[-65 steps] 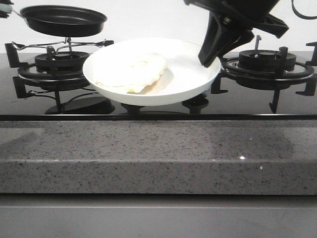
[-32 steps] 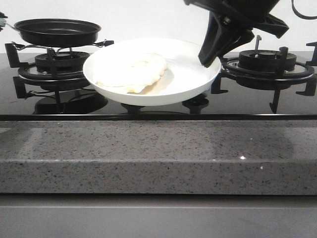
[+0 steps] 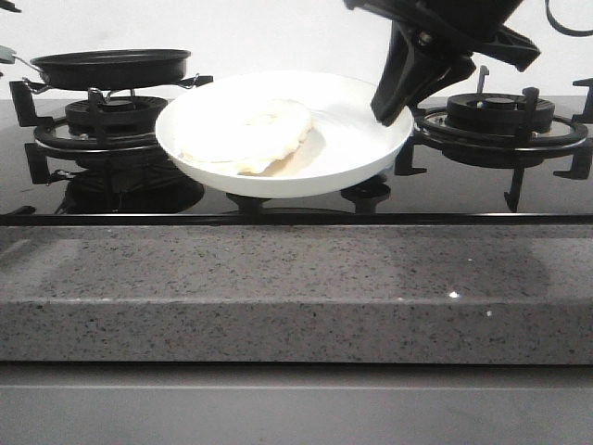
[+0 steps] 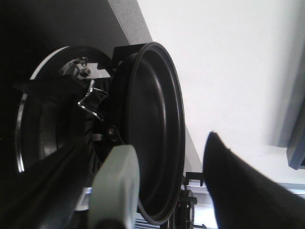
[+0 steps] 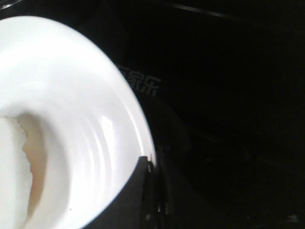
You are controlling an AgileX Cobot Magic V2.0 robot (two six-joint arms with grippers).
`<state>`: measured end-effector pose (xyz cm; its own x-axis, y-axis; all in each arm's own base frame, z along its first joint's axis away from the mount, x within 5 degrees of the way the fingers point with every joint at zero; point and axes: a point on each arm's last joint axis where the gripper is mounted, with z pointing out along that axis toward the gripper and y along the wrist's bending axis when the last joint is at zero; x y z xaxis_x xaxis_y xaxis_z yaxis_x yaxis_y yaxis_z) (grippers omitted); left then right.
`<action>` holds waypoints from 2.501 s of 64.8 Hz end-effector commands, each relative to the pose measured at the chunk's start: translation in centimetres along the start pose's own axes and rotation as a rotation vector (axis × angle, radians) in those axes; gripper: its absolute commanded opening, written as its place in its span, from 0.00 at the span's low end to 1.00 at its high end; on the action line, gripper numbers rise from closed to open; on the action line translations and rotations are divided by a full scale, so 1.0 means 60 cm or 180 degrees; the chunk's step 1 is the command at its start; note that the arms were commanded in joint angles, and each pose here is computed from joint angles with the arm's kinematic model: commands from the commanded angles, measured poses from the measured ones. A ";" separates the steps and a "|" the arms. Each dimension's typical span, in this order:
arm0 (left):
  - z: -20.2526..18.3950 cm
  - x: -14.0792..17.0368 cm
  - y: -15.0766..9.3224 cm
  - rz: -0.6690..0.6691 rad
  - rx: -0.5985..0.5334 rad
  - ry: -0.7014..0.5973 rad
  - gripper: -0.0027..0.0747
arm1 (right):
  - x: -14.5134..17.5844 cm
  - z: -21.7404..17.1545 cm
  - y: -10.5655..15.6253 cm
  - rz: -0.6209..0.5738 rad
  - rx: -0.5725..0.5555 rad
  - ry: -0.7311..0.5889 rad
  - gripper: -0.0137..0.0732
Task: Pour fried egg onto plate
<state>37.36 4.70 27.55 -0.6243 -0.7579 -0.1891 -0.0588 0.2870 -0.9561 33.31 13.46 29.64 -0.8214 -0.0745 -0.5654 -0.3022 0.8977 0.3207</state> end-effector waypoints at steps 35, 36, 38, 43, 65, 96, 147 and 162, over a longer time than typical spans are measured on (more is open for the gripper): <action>-0.118 -0.021 -0.088 0.0797 0.0215 -0.0259 0.71 | -0.020 -0.030 0.010 -0.0042 -0.0039 -0.0326 0.08; -0.119 -0.020 -0.089 0.0823 0.0187 -0.0271 0.71 | -0.020 -0.030 0.010 -0.0042 -0.0039 -0.0326 0.08; -0.123 -0.015 -0.094 0.0947 0.0080 -0.0265 0.71 | -0.020 -0.030 0.010 -0.0042 -0.0039 -0.0326 0.08; -0.132 0.006 -0.117 0.1282 -0.0121 -0.0257 0.71 | -0.020 -0.030 0.010 -0.0042 -0.0039 -0.0326 0.08; -0.163 0.138 -0.223 0.2725 -0.0697 -0.0065 0.71 | -0.020 -0.030 0.010 -0.0042 -0.0039 -0.0326 0.08; -0.207 0.273 -0.228 0.3318 -0.1533 0.0225 0.67 | -0.020 -0.030 0.010 -0.0042 -0.0039 -0.0326 0.08; -0.246 0.315 -0.165 0.3391 -0.1699 0.0340 0.67 | -0.020 -0.030 0.010 -0.0042 -0.0039 -0.0326 0.08; -0.246 0.315 -0.165 0.3391 -0.1699 0.0340 0.67 | -0.021 -0.030 0.010 -0.0042 -0.0037 -0.0340 0.08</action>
<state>14.50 -3.69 35.35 -0.6821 0.0795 -0.7269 0.2208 0.9701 -0.1011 33.31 13.46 29.64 -0.8214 -0.0745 -0.5654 -0.3022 0.8977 0.3207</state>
